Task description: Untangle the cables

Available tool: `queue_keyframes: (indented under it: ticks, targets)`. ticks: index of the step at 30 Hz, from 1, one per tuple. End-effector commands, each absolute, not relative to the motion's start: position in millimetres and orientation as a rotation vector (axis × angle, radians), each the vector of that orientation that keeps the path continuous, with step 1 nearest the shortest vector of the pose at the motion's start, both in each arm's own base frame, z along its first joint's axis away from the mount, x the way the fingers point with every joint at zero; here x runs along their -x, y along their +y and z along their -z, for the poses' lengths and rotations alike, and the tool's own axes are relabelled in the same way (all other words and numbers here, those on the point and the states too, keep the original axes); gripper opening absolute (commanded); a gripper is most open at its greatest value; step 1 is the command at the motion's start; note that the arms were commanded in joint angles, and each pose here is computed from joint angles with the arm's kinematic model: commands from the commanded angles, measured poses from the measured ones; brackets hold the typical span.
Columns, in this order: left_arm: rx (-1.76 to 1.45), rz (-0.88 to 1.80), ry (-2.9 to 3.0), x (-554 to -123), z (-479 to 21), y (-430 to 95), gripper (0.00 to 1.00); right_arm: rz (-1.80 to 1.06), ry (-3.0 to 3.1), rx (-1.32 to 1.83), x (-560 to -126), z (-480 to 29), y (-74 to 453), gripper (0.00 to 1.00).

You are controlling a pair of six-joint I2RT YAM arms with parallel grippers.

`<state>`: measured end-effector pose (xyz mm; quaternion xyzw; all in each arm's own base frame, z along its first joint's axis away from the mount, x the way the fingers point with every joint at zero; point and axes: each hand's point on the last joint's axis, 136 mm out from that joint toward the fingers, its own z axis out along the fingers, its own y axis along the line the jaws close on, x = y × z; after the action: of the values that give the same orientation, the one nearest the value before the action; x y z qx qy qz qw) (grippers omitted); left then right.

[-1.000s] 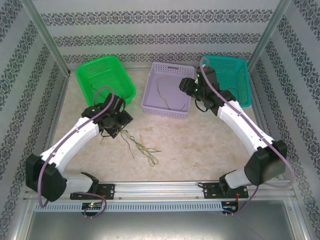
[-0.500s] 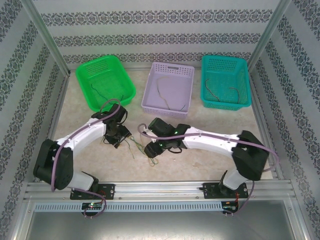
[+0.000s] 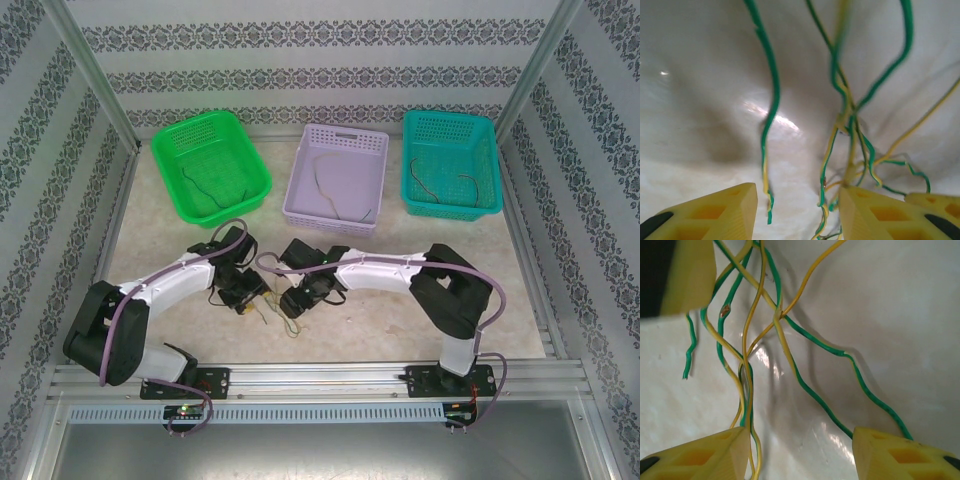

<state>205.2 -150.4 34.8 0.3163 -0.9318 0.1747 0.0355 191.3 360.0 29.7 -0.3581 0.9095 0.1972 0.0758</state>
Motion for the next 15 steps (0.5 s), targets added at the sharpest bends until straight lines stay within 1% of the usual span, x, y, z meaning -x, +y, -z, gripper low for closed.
queue_keyframes:
  ticks: [1,4,7,11,15]
  targets:
    - [-0.903,-0.421,-2.866,-187,-25,-142,0.45,-0.561,2.722,1.082,-194,-27,365,0.56]
    - [-0.929,-0.394,-2.929,-187,-37,-131,0.45,-0.538,2.688,1.049,-197,-39,358,0.57]
    - [-0.96,-0.401,-2.984,-191,-50,-125,0.44,-0.494,2.674,1.004,-201,-52,346,0.59]
    - [-1.024,-0.475,-3.006,-200,-68,-128,0.43,-0.568,2.708,0.788,-211,-77,327,0.62]
    - [-1.087,-0.573,-2.994,-212,-75,-136,0.48,-0.67,2.827,0.482,-217,-83,307,0.65]
